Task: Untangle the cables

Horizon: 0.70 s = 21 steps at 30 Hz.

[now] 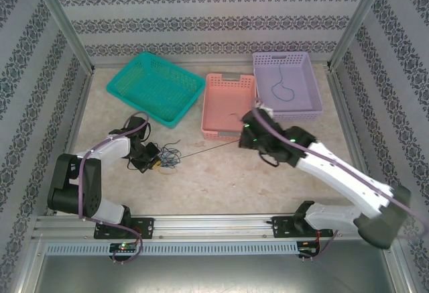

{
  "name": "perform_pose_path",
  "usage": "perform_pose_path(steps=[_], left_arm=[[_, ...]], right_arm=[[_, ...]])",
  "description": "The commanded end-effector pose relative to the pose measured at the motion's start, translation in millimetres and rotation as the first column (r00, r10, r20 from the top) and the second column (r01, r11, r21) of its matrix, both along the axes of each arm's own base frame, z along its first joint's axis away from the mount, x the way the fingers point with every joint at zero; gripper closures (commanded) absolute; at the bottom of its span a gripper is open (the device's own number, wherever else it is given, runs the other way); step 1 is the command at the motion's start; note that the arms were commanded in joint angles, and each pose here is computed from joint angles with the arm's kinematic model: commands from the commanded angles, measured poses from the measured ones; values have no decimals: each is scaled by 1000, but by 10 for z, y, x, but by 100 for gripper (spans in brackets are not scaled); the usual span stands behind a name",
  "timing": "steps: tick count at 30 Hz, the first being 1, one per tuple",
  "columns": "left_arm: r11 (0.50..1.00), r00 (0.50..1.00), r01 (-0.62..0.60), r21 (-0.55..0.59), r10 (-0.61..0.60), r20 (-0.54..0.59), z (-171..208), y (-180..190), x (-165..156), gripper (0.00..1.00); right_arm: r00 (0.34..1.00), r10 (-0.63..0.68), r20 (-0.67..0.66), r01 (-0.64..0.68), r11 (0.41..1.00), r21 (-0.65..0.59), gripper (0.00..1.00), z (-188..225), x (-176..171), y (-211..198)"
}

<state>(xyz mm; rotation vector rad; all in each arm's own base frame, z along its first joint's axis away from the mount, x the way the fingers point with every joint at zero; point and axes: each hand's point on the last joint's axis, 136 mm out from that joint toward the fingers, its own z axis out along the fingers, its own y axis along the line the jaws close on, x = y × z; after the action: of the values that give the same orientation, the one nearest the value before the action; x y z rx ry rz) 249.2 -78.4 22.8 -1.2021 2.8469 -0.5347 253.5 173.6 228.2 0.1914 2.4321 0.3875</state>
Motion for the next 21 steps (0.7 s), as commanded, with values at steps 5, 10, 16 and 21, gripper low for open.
perform_pose_path(steps=[5, 10, 16, 21], left_arm=[[982, 998, -64, 176, 65, -2, -37, 343, 14, 100], [980, 997, -74, 185, 75, 1, -4, 361, 35, 100], [981, 996, -92, 170, 90, 17, 48, 339, 58, 100], [986, 997, -78, 149, 73, 39, 130, 305, 66, 100]], right_arm=[[957, -236, 170, 258, 958, -123, 100, 720, 99, -1220], [924, -274, 265, 307, 947, -90, 100, 1195, 174, -1413], [930, -248, 272, 267, 963, -35, 100, 1377, 287, -1299], [985, -130, 114, 128, 991, 29, 100, 737, 154, -578]])
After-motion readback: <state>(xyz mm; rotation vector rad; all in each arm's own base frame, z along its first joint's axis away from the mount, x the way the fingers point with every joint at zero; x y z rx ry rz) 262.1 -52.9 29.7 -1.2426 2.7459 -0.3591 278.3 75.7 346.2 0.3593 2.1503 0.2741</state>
